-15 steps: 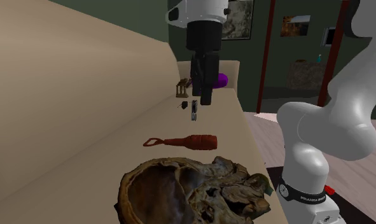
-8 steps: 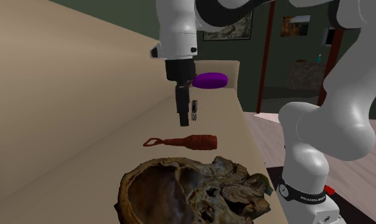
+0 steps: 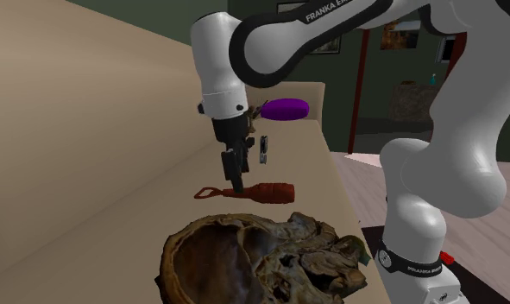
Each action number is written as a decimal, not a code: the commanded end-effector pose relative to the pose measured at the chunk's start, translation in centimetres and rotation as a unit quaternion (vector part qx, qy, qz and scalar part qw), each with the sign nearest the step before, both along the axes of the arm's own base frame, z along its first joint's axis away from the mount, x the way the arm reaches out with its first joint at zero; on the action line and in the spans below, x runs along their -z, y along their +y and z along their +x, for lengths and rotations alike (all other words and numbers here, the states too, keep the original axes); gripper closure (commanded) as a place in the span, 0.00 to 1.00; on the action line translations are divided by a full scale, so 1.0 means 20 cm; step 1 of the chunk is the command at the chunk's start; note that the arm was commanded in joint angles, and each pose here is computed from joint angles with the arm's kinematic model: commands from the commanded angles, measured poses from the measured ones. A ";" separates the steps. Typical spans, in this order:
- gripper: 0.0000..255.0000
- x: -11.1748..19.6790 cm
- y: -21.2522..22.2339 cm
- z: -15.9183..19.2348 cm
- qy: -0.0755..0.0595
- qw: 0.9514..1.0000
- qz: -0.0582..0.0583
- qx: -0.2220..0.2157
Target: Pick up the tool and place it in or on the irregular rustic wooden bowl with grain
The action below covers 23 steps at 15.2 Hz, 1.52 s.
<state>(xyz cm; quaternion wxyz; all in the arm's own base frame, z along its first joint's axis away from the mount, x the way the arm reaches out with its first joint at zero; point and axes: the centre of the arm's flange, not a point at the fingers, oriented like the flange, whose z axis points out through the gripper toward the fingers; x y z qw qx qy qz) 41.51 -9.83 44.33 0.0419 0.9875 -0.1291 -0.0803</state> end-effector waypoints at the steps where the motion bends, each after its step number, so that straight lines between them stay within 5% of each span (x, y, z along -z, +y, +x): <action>1: 0.00 0.05 -0.01 0.00 0.001 1.000 -0.001 0.002; 5: 0.00 0.17 -0.02 -0.02 0.001 1.000 -0.001 0.002; 13: 0.00 0.17 -0.02 -0.02 0.001 1.000 -0.001 0.002; 14: 1.00 0.17 -0.02 -0.02 0.001 1.000 -0.001 0.002; 23: 1.00 0.17 -0.02 -0.02 0.001 1.000 -0.001 0.002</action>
